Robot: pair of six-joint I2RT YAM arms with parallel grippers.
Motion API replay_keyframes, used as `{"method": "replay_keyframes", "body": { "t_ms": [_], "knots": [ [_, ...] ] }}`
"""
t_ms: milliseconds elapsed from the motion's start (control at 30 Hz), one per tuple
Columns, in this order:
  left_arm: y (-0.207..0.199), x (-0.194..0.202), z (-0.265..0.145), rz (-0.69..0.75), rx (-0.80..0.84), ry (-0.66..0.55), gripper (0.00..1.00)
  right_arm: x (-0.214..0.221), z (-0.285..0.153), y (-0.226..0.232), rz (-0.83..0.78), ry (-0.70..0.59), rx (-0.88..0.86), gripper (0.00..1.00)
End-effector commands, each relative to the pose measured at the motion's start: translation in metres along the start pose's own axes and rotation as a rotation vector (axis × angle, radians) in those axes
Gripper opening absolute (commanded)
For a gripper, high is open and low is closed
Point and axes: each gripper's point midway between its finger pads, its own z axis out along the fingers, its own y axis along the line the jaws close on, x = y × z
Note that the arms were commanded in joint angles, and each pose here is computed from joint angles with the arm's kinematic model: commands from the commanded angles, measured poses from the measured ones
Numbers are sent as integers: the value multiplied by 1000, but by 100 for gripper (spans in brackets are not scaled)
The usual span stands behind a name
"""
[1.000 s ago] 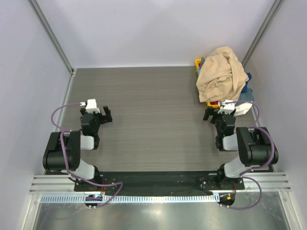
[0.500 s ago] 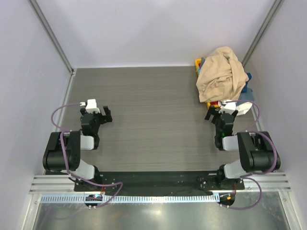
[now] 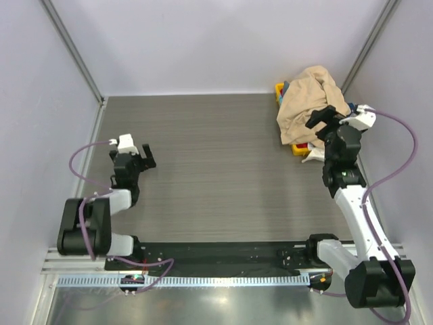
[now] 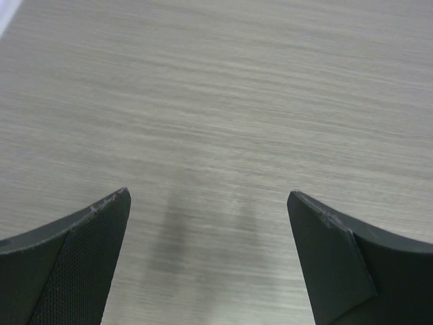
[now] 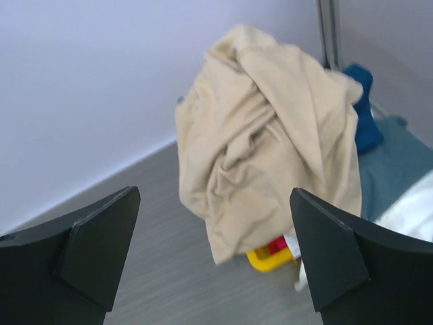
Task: Fold and stack the t-shirts
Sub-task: Grab the tshirt from the pile
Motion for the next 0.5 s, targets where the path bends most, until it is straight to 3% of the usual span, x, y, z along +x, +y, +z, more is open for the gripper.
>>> {"method": "replay_keyframes", "body": {
  "t_ms": [0, 33, 67, 100, 167, 233, 333, 467],
  "knots": [
    [23, -46, -13, -145, -225, 80, 100, 27, 10, -11, 8, 205, 125, 100],
    [15, -83, -10, -202, -214, 54, 100, 26, 14, -13, -9, 221, 147, 100],
    [10, -85, -11, -234, -200, 72, 100, 44, 22, -20, -39, 295, 187, 100],
    [3, -84, -8, -441, -213, 68, 100, 29, 31, -10, -38, 279, 179, 100],
    [4, -51, -10, -651, -299, 147, 100, 43, 47, -12, -60, 329, 199, 97],
    [-28, -27, -3, -681, -141, 293, 100, 36, 63, -7, -62, 324, 207, 94],
    [-33, -11, 0, -672, -145, 370, 100, 42, 88, -18, -76, 354, 254, 90],
    [-28, -14, -12, -638, -155, 351, 99, 58, 112, -19, -74, 388, 269, 81]
  ]
}}
